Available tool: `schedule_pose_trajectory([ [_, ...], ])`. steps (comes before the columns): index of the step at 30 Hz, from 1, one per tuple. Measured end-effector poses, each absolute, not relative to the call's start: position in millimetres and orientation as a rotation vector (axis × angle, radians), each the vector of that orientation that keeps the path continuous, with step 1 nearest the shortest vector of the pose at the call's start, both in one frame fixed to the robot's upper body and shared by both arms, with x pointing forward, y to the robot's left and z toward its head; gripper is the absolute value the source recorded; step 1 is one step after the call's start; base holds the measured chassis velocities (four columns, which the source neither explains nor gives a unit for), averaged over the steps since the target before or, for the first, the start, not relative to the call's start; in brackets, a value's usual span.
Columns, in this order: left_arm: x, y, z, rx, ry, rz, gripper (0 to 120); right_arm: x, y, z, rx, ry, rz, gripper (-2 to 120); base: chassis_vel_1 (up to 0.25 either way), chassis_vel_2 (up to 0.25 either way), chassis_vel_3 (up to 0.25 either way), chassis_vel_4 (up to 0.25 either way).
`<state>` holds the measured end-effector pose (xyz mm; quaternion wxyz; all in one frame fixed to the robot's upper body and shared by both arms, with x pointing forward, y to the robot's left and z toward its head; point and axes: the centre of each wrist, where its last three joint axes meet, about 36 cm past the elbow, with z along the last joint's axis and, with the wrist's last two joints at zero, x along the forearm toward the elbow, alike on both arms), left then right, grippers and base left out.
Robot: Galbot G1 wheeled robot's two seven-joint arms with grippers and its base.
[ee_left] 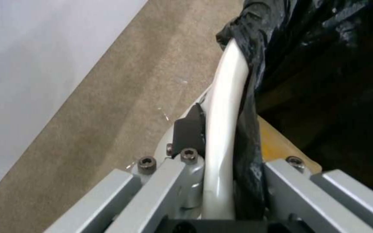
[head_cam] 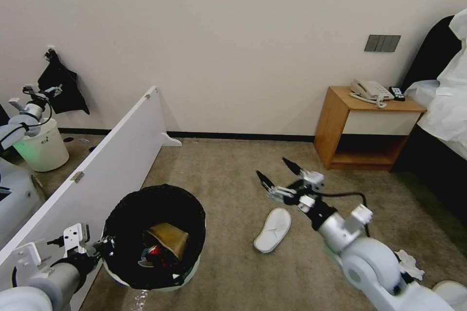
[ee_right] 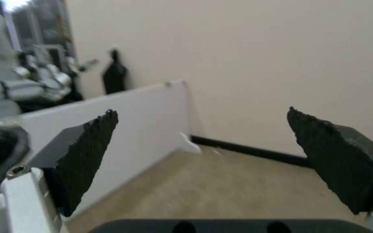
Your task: Pick up the trash bin, then pick up the garbage from the floor and place it into the trash bin.
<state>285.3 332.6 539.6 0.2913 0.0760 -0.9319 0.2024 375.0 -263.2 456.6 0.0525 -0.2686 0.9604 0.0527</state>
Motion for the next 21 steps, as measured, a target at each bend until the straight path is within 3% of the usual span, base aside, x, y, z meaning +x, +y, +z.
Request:
schedule_pose_trajectory([
  [6,279.0,327.0,537.9,0.252,-2.509,0.487,1,332.3,-282.3,436.0,-0.647,3.037,0.003,100,0.0,0.0,0.0,0.0],
  [21,276.5,331.4,525.4,0.262,-2.517,0.398,1,251.3,-278.3,396.8,-0.517,3.193,0.043,100,0.0,0.0,0.0,0.0],
])
